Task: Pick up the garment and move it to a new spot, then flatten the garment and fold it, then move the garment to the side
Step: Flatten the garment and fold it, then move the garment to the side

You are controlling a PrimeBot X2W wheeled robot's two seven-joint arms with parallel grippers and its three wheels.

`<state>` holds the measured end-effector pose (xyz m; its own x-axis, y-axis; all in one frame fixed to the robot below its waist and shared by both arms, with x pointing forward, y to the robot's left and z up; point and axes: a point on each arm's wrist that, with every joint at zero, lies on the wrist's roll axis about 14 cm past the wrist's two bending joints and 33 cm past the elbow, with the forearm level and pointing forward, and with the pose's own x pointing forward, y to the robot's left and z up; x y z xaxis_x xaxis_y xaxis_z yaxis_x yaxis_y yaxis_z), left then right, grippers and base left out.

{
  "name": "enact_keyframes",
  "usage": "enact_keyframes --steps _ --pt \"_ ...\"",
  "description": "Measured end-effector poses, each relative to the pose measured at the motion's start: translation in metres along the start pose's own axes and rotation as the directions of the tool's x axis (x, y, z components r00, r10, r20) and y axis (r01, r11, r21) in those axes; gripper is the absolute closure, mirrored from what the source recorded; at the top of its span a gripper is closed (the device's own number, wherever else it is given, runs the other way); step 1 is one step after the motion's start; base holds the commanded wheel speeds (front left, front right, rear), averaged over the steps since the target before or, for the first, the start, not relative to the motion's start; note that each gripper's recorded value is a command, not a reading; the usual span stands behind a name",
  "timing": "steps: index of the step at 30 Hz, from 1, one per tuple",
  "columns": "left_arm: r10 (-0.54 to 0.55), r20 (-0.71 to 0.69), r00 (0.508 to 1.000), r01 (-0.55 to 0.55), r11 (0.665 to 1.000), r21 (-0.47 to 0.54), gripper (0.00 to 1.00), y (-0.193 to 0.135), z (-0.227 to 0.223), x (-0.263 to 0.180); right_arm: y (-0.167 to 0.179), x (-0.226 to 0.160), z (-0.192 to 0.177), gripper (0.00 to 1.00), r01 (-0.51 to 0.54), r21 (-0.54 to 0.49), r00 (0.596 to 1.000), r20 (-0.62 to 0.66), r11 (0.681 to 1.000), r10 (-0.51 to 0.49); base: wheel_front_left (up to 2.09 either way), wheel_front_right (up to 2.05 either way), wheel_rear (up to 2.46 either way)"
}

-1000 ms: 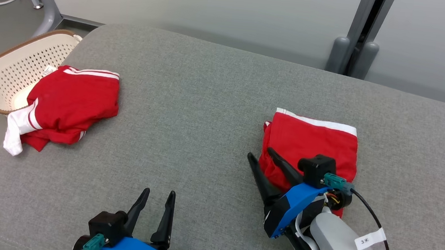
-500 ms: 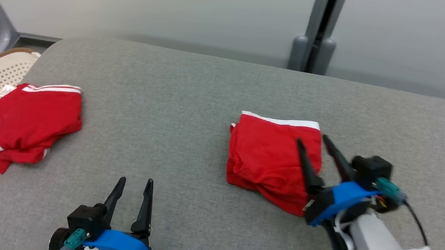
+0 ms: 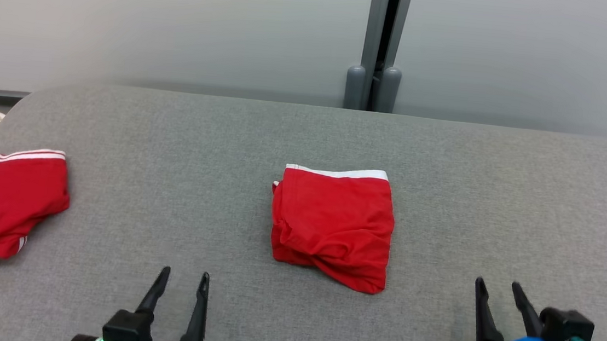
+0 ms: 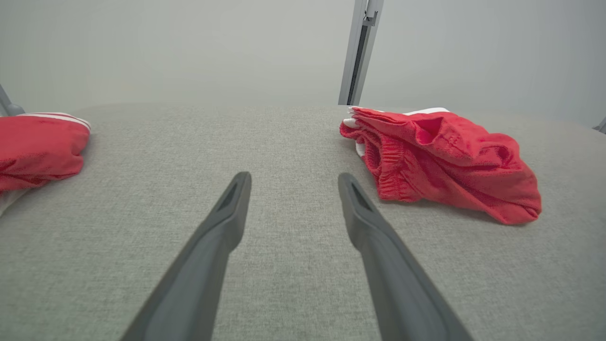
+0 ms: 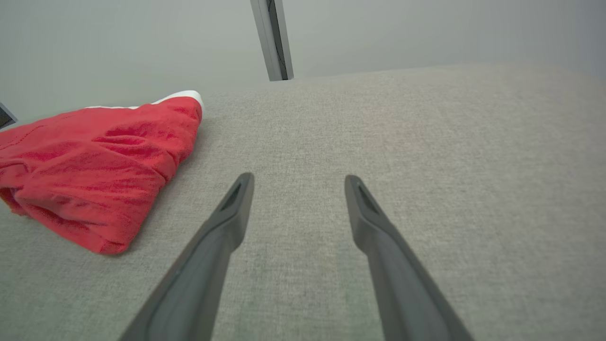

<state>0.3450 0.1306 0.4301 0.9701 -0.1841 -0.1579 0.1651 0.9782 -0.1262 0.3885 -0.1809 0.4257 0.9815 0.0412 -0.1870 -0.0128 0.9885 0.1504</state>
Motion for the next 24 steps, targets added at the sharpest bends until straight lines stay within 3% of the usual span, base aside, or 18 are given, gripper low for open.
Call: enact_keyframes --steps 12,19,24 --pt "-0.070 -0.018 0.997 0.070 0.997 0.024 0.00 -0.022 -0.006 -0.003 -0.003 -0.019 -0.024 0.00 0.013 0.031 0.998 -0.062 0.999 -0.011 0.00 0.00 0.00" --pt "-0.056 -0.025 0.998 0.056 0.998 0.019 0.00 -0.018 -0.008 -0.004 0.025 -0.001 -0.020 0.00 -0.064 0.059 0.996 -0.060 0.996 0.068 0.00 0.00 0.00" --pt "-0.043 -0.046 0.998 0.043 0.999 0.008 0.00 -0.013 -0.015 -0.004 0.059 0.033 0.002 0.00 -0.153 0.082 0.988 -0.023 0.985 0.155 0.00 0.00 0.00"
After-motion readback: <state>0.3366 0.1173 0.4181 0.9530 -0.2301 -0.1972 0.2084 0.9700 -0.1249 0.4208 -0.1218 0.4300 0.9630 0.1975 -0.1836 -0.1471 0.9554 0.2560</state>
